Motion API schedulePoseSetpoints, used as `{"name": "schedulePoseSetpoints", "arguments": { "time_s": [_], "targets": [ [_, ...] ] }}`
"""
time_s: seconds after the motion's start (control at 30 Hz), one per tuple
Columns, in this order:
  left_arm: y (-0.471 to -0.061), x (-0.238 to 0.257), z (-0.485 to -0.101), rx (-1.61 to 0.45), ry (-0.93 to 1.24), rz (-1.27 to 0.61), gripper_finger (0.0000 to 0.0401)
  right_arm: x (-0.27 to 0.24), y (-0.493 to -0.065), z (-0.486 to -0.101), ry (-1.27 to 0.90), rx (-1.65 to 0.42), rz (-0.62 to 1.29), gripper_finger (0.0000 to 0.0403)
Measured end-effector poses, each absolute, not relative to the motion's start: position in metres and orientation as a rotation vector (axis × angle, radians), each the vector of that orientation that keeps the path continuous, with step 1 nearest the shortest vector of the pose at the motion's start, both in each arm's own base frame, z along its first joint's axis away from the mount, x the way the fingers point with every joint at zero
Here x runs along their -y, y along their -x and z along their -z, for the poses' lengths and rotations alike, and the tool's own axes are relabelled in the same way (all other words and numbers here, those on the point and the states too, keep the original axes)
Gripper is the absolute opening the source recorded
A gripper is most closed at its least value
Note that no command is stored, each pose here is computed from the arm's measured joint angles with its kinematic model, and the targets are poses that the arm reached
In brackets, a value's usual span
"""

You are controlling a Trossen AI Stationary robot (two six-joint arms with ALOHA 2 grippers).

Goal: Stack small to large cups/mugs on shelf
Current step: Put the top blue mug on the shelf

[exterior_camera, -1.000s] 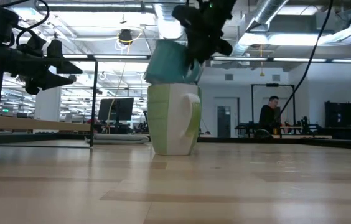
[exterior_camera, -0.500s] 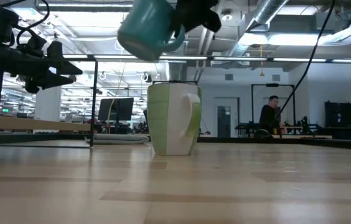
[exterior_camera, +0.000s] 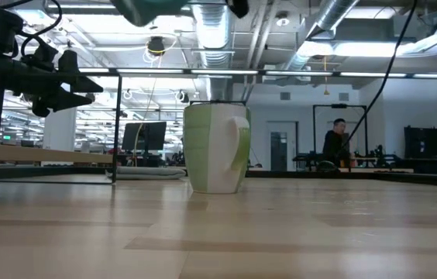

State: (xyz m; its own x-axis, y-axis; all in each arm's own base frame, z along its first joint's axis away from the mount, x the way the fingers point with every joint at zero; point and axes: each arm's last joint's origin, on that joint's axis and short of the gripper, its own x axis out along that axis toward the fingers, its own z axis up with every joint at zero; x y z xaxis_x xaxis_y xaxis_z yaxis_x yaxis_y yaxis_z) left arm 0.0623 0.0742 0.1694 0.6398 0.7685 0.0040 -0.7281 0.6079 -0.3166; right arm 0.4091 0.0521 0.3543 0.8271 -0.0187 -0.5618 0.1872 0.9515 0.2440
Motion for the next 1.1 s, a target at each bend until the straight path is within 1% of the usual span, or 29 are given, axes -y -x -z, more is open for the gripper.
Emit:
{"name": "schedulePoseSetpoints", "arguments": {
  "time_s": [0.07, 0.13, 0.2, 0.33, 0.37, 0.47, 0.53, 0.57, 0.63, 0.73, 0.77, 0.87, 0.9, 1.0, 1.07, 1.1],
  "targets": [
    [-0.062, -0.074, -0.169, 0.143, 0.300, -0.866, 0.0261, -0.055, -0.416, -0.344, -0.299, -0.614, 0.103, 0.0102],
    [-0.062, -0.074, -0.169, 0.143, 0.300, -0.865, 0.0261, -0.060, -0.429, -0.335, -0.310, -0.576, 0.066, 0.0102],
    [-0.063, -0.074, -0.169, 0.134, 0.306, -0.855, 0.0261, -0.067, -0.436, -0.319, -0.307, -0.622, 0.047, 0.0102],
    [-0.065, -0.074, -0.168, 0.125, 0.323, -0.835, 0.0261, -0.081, -0.450, -0.302, -0.297, -0.645, -0.005, 0.0102],
    [-0.065, -0.074, -0.167, 0.120, 0.327, -0.836, 0.0261, -0.084, -0.454, -0.303, -0.299, -0.630, -0.019, 0.0102],
    [-0.066, -0.075, -0.167, 0.110, 0.344, -0.816, 0.0261, -0.089, -0.455, -0.296, -0.273, -0.710, -0.015, 0.0102],
    [-0.066, -0.075, -0.166, 0.114, 0.348, -0.822, 0.0261, -0.091, -0.464, -0.295, -0.251, -0.680, -0.025, 0.0102],
    [-0.067, -0.075, -0.167, 0.114, 0.349, -0.811, 0.0261, -0.090, -0.465, -0.289, -0.240, -0.719, -0.014, 0.0102],
    [-0.068, -0.075, -0.164, 0.083, 0.366, -0.811, 0.0261, -0.091, -0.473, -0.286, -0.238, -0.714, -0.012, 0.0102],
    [-0.069, -0.075, -0.163, 0.077, 0.376, -0.805, 0.0261, -0.090, -0.481, -0.274, -0.215, -0.769, -0.003, 0.0102],
    [-0.069, -0.075, -0.163, 0.072, 0.375, -0.806, 0.0261, -0.090, -0.486, -0.274, -0.214, -0.741, -0.013, 0.0102],
    [-0.070, -0.076, -0.163, 0.063, 0.376, -0.799, 0.0261, -0.091, -0.493, -0.261, -0.205, -0.795, -0.008, 0.0102],
    [-0.070, -0.076, -0.162, 0.061, 0.378, -0.805, 0.0261, -0.092, -0.497, -0.260, -0.210, -0.781, -0.017, 0.0102],
    [-0.070, -0.076, -0.164, 0.079, 0.372, -0.795, 0.0261, -0.091, -0.502, -0.249, -0.209, -0.829, -0.018, 0.0102],
    [-0.070, -0.076, -0.164, 0.093, 0.365, -0.803, 0.0261, -0.092, -0.508, -0.249, -0.217, -0.807, -0.032, 0.0102],
    [-0.070, -0.076, -0.166, 0.107, 0.358, -0.801, 0.0261, -0.091, -0.507, -0.247, -0.211, -0.830, -0.028, 0.0102]
  ]
}}
